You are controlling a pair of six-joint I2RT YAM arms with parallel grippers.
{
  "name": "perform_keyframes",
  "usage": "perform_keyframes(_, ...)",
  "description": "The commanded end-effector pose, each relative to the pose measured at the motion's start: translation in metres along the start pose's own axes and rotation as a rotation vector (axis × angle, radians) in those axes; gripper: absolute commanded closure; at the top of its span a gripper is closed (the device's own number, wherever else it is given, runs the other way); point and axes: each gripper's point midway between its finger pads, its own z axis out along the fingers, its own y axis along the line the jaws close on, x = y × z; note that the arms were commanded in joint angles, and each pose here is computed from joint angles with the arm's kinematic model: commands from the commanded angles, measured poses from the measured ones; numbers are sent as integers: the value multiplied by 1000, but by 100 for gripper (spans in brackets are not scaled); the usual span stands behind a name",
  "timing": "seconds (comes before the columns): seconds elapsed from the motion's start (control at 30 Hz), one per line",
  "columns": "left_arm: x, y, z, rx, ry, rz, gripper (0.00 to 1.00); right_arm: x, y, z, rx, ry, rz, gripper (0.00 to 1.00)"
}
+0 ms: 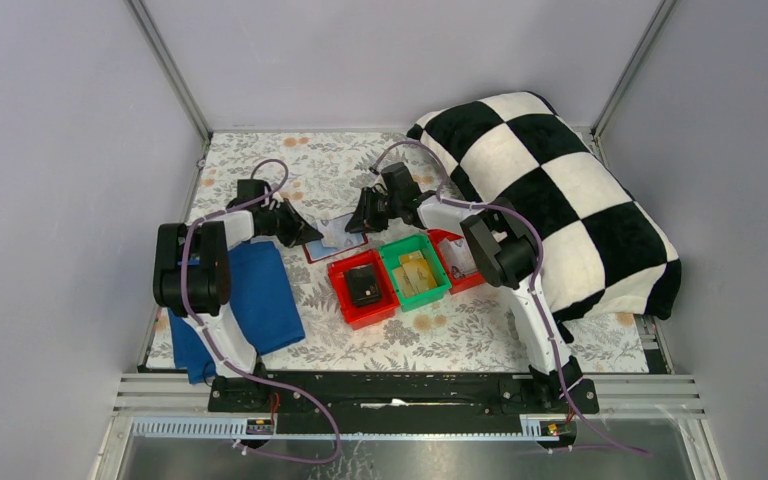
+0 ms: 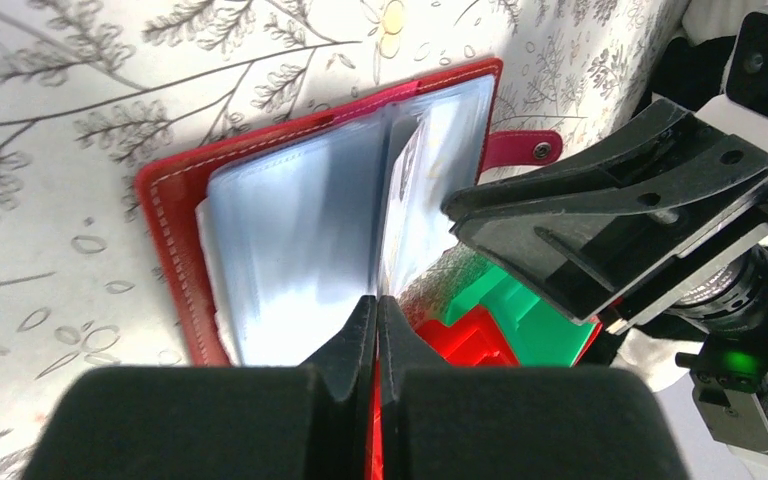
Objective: Take the credit cards out of the card holder
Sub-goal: Remove the credit card from the card holder.
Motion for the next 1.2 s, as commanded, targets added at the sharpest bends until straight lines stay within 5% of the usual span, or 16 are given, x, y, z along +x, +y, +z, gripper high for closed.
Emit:
perform_keyframes(0.0,-14,-4,-21,-15,-53,49,100,2,0,-11,14,8,2,72)
perform_keyframes(0.7,-8,-1,-28,-6,-43,64,100,-18,52,-21,-131,-43,-44,70)
perform_keyframes(1.17,-3,1,-21,17,-1,71,100,15,48,23,-85,66,-42,67)
